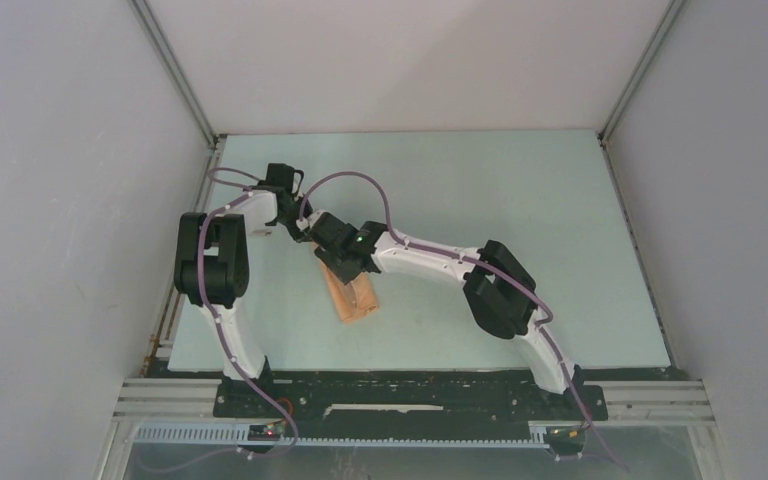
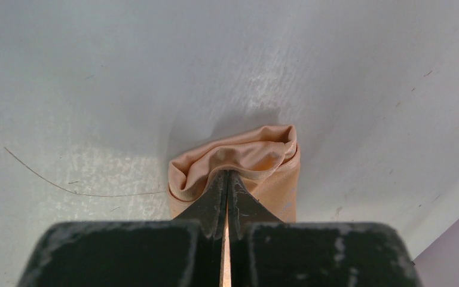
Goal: Fold the napkin into a case and place the utensils inside
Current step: Smooth out the smaller rectangle-folded napkin at the center of the board.
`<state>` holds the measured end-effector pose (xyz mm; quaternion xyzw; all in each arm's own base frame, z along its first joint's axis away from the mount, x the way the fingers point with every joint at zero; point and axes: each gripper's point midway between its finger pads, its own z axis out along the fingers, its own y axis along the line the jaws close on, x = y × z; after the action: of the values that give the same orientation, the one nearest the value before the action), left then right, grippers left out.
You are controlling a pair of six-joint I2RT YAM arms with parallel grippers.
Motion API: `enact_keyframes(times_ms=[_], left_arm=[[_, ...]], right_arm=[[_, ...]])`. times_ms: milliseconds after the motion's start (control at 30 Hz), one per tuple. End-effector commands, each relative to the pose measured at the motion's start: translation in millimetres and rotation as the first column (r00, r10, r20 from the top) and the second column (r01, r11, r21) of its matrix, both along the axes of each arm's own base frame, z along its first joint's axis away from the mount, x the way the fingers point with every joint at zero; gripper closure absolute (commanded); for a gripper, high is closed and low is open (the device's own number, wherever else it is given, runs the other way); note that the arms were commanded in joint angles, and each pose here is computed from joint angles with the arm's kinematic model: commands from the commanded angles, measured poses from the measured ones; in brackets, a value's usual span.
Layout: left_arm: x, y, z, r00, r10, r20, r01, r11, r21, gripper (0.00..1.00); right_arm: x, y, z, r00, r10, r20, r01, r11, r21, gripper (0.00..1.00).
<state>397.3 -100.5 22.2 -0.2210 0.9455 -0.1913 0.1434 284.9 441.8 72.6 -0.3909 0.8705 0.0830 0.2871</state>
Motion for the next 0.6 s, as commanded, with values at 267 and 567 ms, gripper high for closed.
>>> enact_keyframes(times_ms=[267,567], left_arm=[[-26.6,8.2,-26.4,0.993,-0.02,-0.119,0.029,0.997,0.075,1.0],[-25.8,7.9,-25.3,0.993,-0.021,-0.115,0.03,0.997,0.074,1.0]], right_arm=[[3.2,1.6,3.1,0.994,0.023,0.105,-0.012,0.995,-0.101,0.5],[-3.2,12.2,8.5,0.999,0.016,0.048,-0.016,1.0,-0.005,0.49]])
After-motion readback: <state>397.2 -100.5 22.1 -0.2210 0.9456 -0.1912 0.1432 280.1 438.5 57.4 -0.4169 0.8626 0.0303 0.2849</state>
